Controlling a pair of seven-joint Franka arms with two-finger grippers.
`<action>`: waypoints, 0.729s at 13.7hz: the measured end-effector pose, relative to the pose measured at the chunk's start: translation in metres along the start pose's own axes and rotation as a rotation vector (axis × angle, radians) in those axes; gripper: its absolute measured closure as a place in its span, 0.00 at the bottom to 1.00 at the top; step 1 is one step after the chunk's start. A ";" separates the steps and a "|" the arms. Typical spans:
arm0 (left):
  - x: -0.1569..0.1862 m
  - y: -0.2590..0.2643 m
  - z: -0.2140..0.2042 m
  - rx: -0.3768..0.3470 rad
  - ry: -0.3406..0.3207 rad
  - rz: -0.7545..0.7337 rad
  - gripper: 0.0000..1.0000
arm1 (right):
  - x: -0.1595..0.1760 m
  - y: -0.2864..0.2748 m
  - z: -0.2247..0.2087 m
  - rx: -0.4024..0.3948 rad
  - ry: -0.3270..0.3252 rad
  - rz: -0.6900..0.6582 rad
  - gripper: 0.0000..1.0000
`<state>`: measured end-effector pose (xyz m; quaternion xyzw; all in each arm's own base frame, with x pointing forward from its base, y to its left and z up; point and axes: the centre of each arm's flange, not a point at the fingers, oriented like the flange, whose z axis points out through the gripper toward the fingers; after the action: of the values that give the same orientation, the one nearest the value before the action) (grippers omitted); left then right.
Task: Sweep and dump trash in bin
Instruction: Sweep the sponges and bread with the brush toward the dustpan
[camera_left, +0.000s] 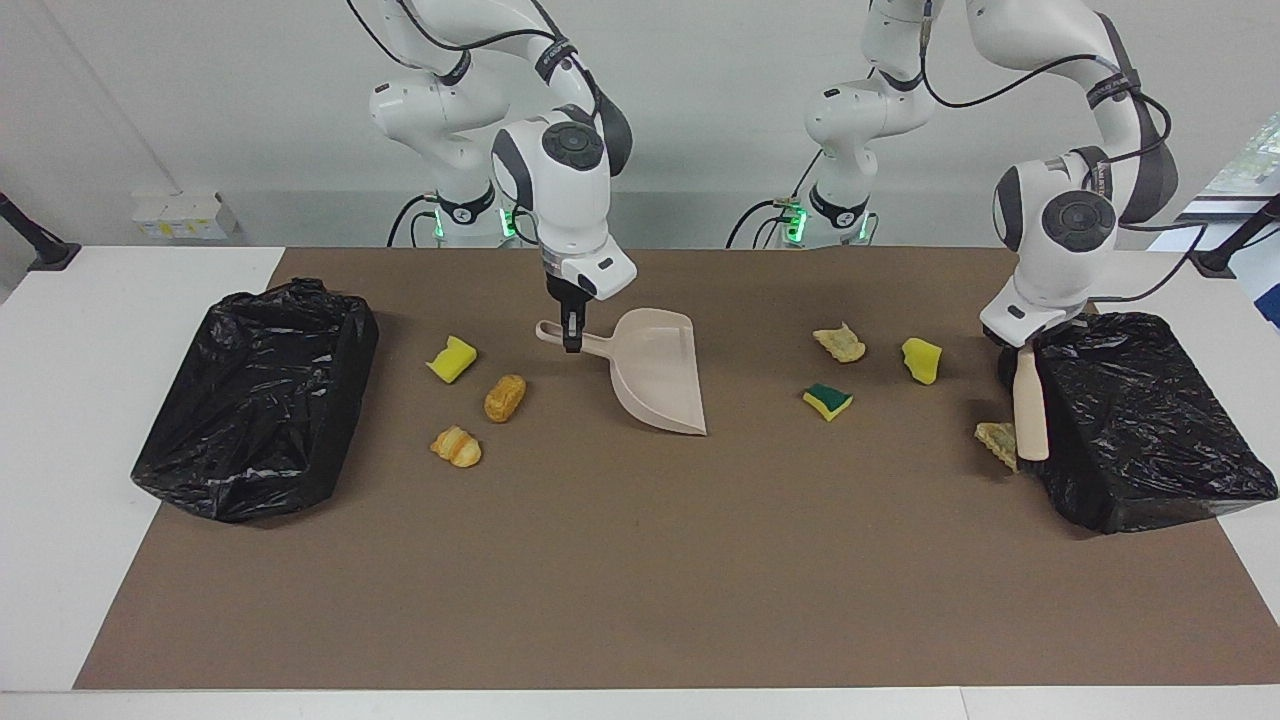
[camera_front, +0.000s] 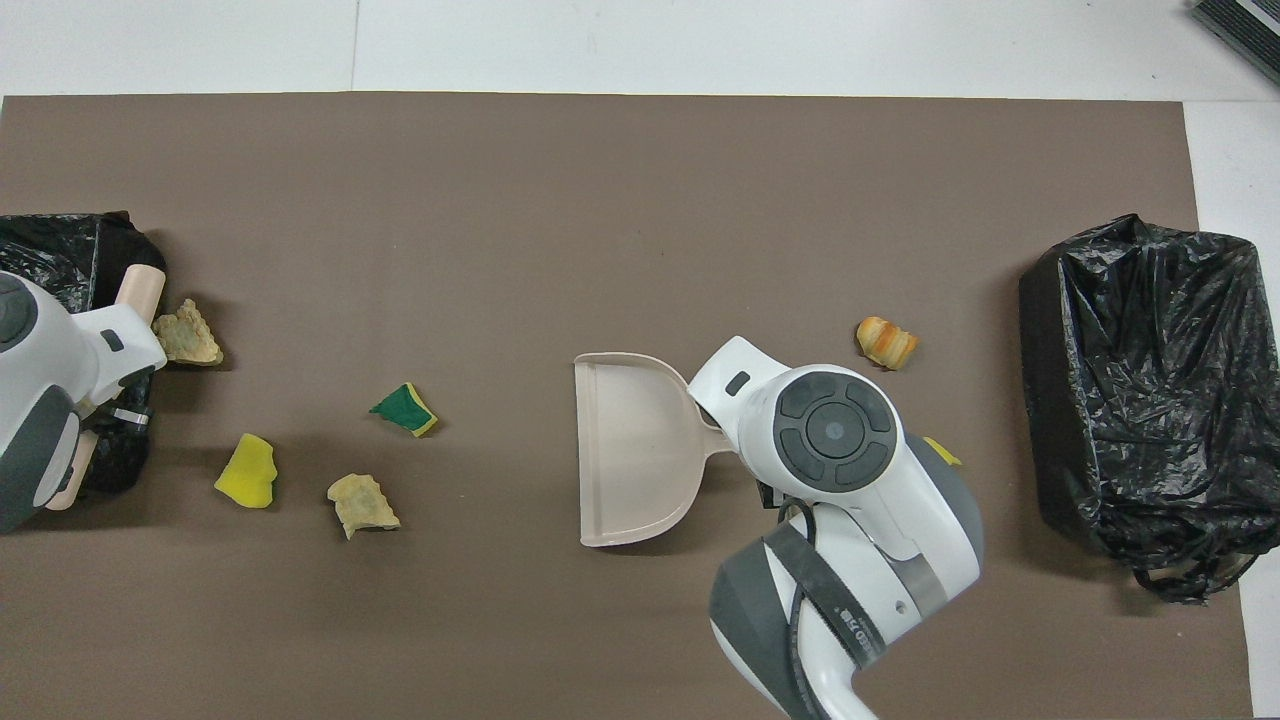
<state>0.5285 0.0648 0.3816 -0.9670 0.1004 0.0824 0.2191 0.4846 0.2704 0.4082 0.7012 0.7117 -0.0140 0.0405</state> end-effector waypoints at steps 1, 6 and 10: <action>0.002 0.003 0.002 0.002 -0.003 -0.015 0.74 | 0.000 0.000 0.000 0.000 0.000 0.000 0.68; 0.003 0.022 0.014 -0.002 -0.035 -0.013 0.74 | 0.000 0.000 0.000 0.000 0.000 0.000 0.68; -0.004 0.061 0.010 0.015 -0.070 0.060 0.74 | 0.000 -0.001 0.001 0.001 -0.001 0.004 0.68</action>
<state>0.5095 0.0157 0.3489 -0.9584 0.1224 0.1219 0.2274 0.4841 0.2701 0.4074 0.7025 0.7104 -0.0145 0.0404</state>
